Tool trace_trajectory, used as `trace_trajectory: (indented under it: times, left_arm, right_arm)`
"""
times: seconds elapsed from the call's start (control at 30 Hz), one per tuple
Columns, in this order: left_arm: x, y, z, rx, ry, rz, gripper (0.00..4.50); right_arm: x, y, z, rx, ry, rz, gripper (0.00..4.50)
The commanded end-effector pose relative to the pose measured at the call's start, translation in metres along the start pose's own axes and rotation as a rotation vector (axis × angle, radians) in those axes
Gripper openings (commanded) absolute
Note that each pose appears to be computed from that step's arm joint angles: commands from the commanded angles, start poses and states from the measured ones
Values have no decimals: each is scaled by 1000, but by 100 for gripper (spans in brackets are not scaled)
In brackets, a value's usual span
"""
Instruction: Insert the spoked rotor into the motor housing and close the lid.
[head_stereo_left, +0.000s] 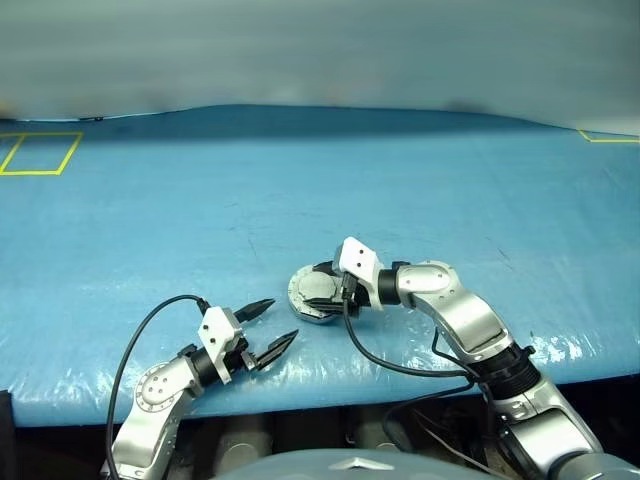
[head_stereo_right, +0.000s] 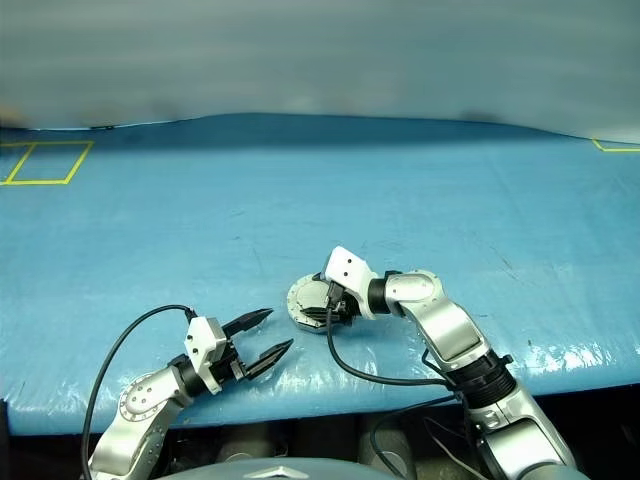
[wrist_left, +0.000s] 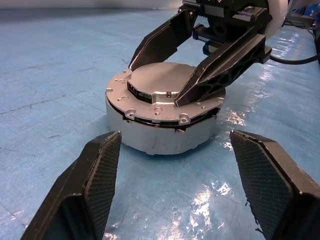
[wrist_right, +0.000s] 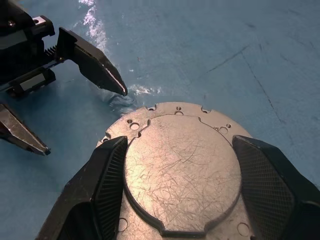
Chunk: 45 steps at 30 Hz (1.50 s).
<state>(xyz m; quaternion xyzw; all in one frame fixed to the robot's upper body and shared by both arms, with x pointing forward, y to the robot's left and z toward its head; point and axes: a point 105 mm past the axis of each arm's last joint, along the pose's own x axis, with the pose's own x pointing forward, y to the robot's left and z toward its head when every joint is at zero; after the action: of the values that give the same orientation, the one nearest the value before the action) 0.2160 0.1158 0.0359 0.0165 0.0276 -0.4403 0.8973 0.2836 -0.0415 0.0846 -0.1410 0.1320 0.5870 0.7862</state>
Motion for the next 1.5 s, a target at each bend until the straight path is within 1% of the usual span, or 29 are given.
trace_trajectory:
  times: [0.03, 0.17, 0.5, 0.77, 1.23, 1.5]
  left_arm:
    - [-1, 0, 4, 25, -27, -7, 369]
    - [-2, 0, 1, 25, -27, -9, 369]
    - [-6, 4, -5, 24, -23, -7, 369]
    - [-7, 5, -10, 23, -24, -5, 369]
    - [-6, 7, -12, 27, -25, -3, 369]
    - [-7, 8, -14, 25, -22, -2, 369]
  right_arm:
    - [-5, -4, 13, -23, -47, -23, 307]
    - [-3, -6, 2, -54, 12, -43, 307]
    - [-3, -11, -7, -60, 46, -59, 307]
    - [0, -8, -14, -12, 49, -46, 307]
    - [2, -9, -24, -10, 98, -59, 307]
    - [3, -14, -40, -33, 181, -85, 307]
